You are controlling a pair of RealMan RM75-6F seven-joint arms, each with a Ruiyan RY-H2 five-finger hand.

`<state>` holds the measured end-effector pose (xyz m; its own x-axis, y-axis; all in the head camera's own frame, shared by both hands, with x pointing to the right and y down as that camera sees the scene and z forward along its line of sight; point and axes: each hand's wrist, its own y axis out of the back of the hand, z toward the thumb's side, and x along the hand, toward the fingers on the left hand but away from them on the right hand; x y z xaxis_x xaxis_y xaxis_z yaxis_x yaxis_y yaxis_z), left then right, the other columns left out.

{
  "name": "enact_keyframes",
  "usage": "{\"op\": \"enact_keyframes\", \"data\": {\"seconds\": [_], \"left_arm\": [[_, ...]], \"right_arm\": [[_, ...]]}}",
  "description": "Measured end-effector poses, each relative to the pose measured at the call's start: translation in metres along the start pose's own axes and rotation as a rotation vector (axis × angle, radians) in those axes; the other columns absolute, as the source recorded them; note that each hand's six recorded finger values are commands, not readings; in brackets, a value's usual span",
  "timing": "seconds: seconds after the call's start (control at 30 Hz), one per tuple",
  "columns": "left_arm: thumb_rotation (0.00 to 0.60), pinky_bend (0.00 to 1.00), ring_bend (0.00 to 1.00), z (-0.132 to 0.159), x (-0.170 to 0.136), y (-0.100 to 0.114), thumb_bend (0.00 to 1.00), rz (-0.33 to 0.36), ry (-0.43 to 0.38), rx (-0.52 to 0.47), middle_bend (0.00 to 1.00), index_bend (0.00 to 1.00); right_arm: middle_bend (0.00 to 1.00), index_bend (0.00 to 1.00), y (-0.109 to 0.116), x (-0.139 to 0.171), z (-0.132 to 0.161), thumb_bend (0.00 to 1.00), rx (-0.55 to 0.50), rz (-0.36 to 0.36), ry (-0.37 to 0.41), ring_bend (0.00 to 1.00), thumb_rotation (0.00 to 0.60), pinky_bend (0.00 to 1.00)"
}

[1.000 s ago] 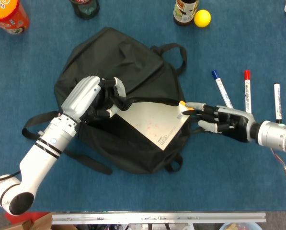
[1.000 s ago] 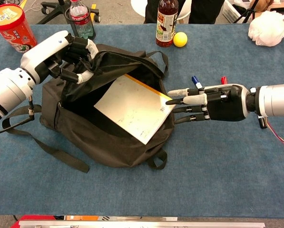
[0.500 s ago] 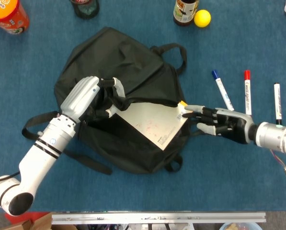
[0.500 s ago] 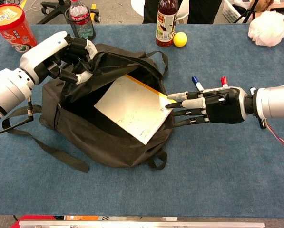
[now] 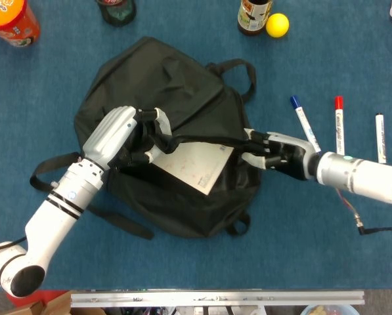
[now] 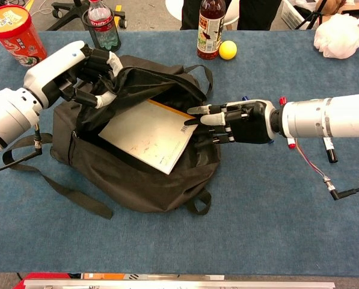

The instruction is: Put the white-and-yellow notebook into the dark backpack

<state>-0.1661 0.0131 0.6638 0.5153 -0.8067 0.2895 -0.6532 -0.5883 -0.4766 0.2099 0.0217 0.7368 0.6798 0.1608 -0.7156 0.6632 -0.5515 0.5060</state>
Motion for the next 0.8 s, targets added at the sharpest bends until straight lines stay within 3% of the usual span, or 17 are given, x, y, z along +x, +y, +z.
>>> {"op": "enact_keyframes", "data": {"seconds": [0.27, 0.37, 0.43, 0.53, 0.6, 0.8], "left_arm": [[0.6, 0.74, 0.56, -0.003, 0.0, 0.002, 0.44, -0.009, 0.01, 0.001, 0.57, 0.51], [0.6, 0.67, 0.5, -0.004, -0.001, 0.0, 0.44, -0.035, 0.015, 0.01, 0.52, 0.44], [0.6, 0.56, 0.41, -0.005, -0.002, -0.003, 0.44, -0.058, 0.019, 0.02, 0.46, 0.36], [0.6, 0.39, 0.27, -0.008, -0.006, -0.007, 0.38, -0.111, 0.028, 0.062, 0.35, 0.23], [0.6, 0.33, 0.23, -0.01, -0.01, -0.01, 0.33, -0.151, 0.033, 0.104, 0.31, 0.18], [0.6, 0.28, 0.2, -0.012, -0.017, -0.014, 0.29, -0.226, 0.041, 0.216, 0.26, 0.15]], "right_arm": [[0.1, 0.0, 0.002, 0.025, -0.006, 0.52, -0.002, 0.018, -0.025, 0.0, 0.6, 0.15], [0.1, 0.0, 0.007, 0.048, -0.01, 0.52, 0.005, 0.013, -0.029, 0.0, 0.6, 0.16], [0.1, 0.0, 0.012, 0.065, -0.012, 0.52, 0.015, -0.001, -0.025, 0.0, 0.6, 0.16], [0.1, 0.0, 0.022, 0.09, -0.016, 0.52, 0.047, -0.04, -0.012, 0.0, 0.6, 0.16], [0.1, 0.0, 0.031, 0.108, -0.02, 0.52, 0.077, -0.082, -0.001, 0.0, 0.6, 0.16], [0.1, 0.0, 0.058, 0.151, -0.021, 0.52, 0.149, -0.217, 0.046, 0.0, 0.6, 0.16]]}}
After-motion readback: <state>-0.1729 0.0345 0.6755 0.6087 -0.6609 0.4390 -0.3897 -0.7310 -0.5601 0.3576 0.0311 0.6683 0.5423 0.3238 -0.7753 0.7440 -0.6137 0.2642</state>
